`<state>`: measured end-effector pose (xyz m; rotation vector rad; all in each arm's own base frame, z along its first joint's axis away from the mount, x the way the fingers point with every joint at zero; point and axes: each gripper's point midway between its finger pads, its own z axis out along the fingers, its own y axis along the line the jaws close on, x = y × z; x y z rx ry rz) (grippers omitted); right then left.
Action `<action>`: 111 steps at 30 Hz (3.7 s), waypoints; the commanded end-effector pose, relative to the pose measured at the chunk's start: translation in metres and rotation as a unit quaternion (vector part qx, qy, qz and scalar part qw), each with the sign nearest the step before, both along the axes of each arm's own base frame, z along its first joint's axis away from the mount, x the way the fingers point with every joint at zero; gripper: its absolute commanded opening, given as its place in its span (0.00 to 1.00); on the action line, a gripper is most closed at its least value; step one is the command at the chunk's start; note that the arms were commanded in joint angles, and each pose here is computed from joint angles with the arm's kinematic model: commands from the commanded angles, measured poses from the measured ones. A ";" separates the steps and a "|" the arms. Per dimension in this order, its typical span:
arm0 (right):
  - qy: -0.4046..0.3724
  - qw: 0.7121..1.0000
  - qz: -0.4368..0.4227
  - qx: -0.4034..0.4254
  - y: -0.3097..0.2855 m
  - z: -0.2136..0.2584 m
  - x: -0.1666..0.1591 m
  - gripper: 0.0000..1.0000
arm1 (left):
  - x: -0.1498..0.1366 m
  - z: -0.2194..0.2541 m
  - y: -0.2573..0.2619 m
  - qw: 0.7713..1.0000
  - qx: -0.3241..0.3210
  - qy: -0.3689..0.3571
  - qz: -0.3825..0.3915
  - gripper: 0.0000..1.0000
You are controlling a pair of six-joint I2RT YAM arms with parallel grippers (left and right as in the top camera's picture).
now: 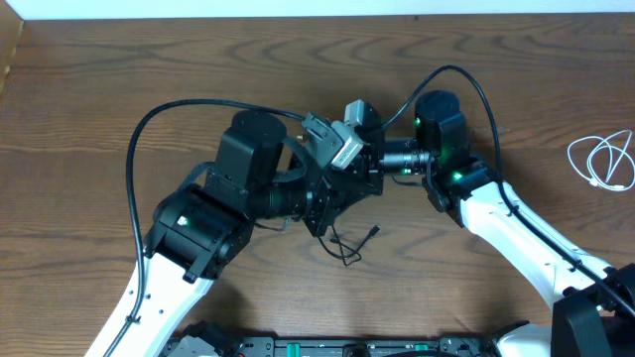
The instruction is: Untangle cables
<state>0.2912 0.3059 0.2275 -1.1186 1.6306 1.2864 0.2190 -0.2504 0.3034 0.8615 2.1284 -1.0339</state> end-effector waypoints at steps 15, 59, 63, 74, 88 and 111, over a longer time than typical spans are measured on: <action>0.108 0.922 -0.308 -0.208 -0.110 -0.064 0.072 0.01 | 0.048 -0.051 0.065 0.964 0.196 -0.023 0.177 0.54; -0.093 0.724 -0.652 -0.205 -0.287 0.174 0.110 0.01 | 0.067 -0.157 0.013 0.957 0.214 0.159 0.118 0.56; -0.054 0.668 -0.698 -0.253 -0.342 0.142 0.127 0.01 | 0.067 -0.158 0.014 0.956 0.215 0.160 0.118 0.56; 0.018 0.500 -0.848 -0.174 -0.511 0.142 0.100 0.01 | 0.063 -0.160 0.016 0.954 0.221 0.167 0.116 0.56; 0.182 0.553 -0.808 -0.096 -0.534 0.068 0.102 0.68 | 0.065 -0.165 0.028 0.945 0.251 0.162 0.136 0.56; 0.371 0.336 -0.847 -0.176 -0.589 -0.049 0.030 0.64 | 0.071 -0.174 0.066 0.915 0.288 0.191 0.208 0.57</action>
